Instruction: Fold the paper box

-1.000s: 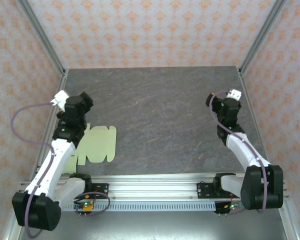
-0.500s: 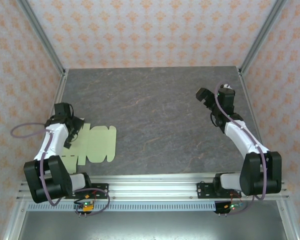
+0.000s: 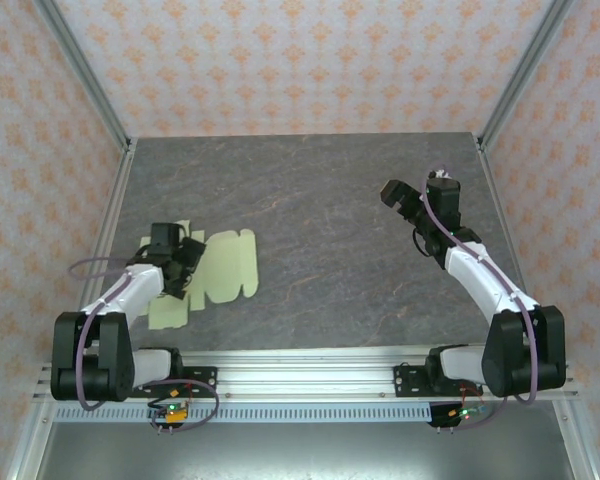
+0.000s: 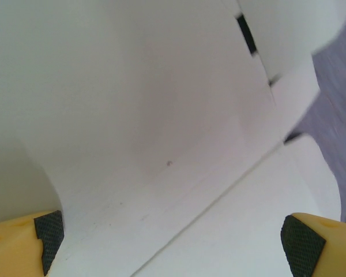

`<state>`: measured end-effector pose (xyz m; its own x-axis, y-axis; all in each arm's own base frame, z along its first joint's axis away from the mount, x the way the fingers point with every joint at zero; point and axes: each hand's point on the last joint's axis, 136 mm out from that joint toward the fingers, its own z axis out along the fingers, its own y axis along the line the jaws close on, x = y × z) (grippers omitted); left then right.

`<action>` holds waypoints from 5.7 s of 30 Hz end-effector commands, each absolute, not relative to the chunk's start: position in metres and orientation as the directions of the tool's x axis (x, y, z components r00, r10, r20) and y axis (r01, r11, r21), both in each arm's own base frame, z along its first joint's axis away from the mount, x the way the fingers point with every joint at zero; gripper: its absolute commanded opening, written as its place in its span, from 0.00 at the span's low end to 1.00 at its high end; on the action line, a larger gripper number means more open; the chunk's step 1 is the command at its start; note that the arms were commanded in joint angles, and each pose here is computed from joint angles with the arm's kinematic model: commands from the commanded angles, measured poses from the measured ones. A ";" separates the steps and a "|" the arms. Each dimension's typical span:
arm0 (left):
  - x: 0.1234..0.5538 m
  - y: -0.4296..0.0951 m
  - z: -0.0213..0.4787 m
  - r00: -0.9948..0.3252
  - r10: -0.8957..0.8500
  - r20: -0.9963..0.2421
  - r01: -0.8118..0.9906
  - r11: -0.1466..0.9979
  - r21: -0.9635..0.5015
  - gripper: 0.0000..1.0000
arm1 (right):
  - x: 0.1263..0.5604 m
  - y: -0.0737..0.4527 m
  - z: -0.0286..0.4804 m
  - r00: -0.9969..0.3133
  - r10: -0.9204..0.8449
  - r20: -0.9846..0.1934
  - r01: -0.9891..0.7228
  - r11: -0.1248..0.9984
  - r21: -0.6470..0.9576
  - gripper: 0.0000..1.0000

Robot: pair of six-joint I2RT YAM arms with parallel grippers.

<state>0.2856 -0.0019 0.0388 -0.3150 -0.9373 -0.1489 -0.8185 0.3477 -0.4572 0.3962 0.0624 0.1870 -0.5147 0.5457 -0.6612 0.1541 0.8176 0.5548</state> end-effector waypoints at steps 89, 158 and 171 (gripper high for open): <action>0.384 -0.081 0.105 -0.647 -0.727 -0.232 -0.492 0.630 -0.601 0.97 | 0.284 0.261 0.226 -0.472 -0.583 -0.661 -0.593 0.765 -0.251 0.75; 0.407 -0.254 0.202 -0.333 -0.174 -0.927 0.496 0.803 -0.329 0.00 | 0.432 0.205 0.196 -0.317 0.914 0.252 0.824 0.135 0.550 0.98; 0.398 -0.251 0.196 -0.303 -0.150 -0.941 0.496 0.818 -0.290 0.00 | 0.456 0.214 0.193 -0.295 0.914 0.280 0.830 0.100 0.548 0.87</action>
